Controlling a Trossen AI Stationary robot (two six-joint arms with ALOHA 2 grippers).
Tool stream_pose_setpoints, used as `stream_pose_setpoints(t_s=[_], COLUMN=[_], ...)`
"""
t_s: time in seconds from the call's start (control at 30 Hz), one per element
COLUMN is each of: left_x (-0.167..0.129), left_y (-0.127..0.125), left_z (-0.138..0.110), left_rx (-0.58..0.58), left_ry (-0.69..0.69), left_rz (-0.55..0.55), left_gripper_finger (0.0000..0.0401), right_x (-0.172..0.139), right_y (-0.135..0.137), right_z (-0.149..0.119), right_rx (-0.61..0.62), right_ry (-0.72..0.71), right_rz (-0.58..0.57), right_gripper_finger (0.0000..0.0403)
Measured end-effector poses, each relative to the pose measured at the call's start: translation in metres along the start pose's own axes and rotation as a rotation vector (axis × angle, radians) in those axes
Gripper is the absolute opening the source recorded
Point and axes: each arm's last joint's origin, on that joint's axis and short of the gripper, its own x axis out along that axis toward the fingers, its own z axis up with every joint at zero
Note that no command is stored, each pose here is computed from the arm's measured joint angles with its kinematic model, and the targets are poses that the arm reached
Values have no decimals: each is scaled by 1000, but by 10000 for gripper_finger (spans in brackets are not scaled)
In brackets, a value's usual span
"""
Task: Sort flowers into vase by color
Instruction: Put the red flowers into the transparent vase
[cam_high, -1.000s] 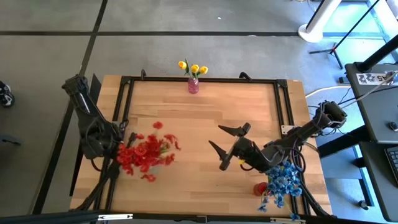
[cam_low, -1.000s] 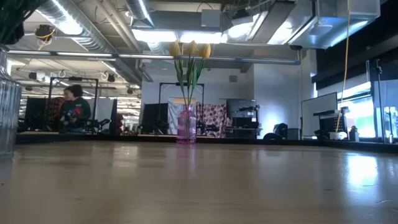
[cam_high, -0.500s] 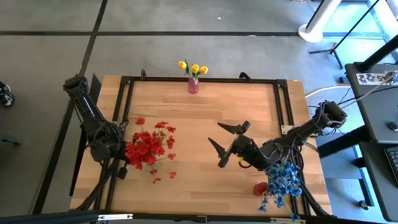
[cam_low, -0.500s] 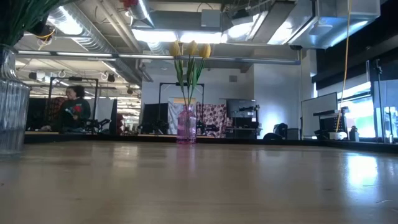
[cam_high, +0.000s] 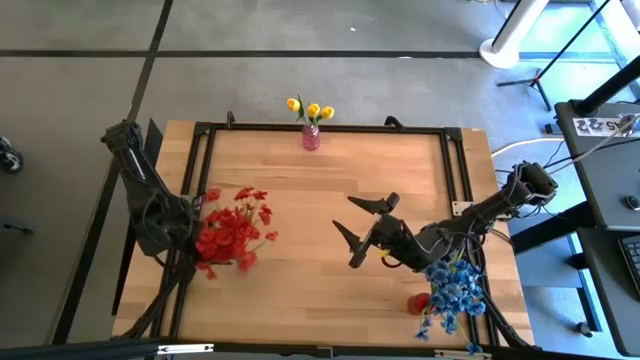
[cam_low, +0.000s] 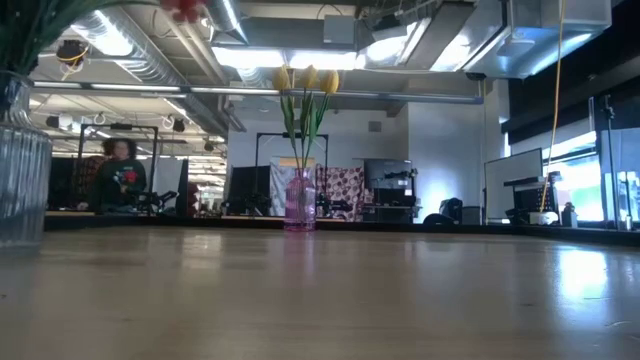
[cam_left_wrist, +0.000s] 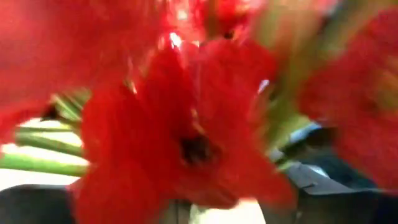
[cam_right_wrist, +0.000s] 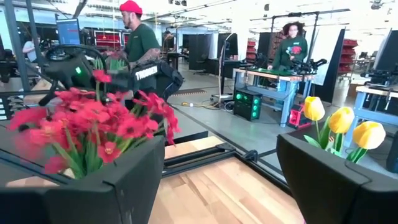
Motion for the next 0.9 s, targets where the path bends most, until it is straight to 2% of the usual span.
stream_pose_setpoints(t_s=[0.1, 0.23, 0.43, 0.53, 0.77, 0.9], left_x=[-9, -22, -36, -36, -41, -43], left_y=[1, 0, 4, 4, 0, 3], left_z=[7, 22, 37, 38, 35, 34], left_rx=[-56, -127, -183, -200, -414, -460], left_ry=[109, 212, 255, 252, 418, 426], left_rz=[-41, -110, -79, -82, -230, -213], left_gripper_finger=[155, 161, 154, 154, 154, 154], right_x=[0, -1, 1, 1, 1, 2], right_y=[1, 1, 3, 3, 4, 3], right_z=[-2, -5, -12, -16, -17, -18], right_rx=[-3, -4, 25, 14, 8, 5], right_ry=[11, 32, 75, 97, 107, 110], right_rz=[3, 6, 96, 104, 144, 149], right_gripper_finger=[308, 308, 308, 308, 308, 308])
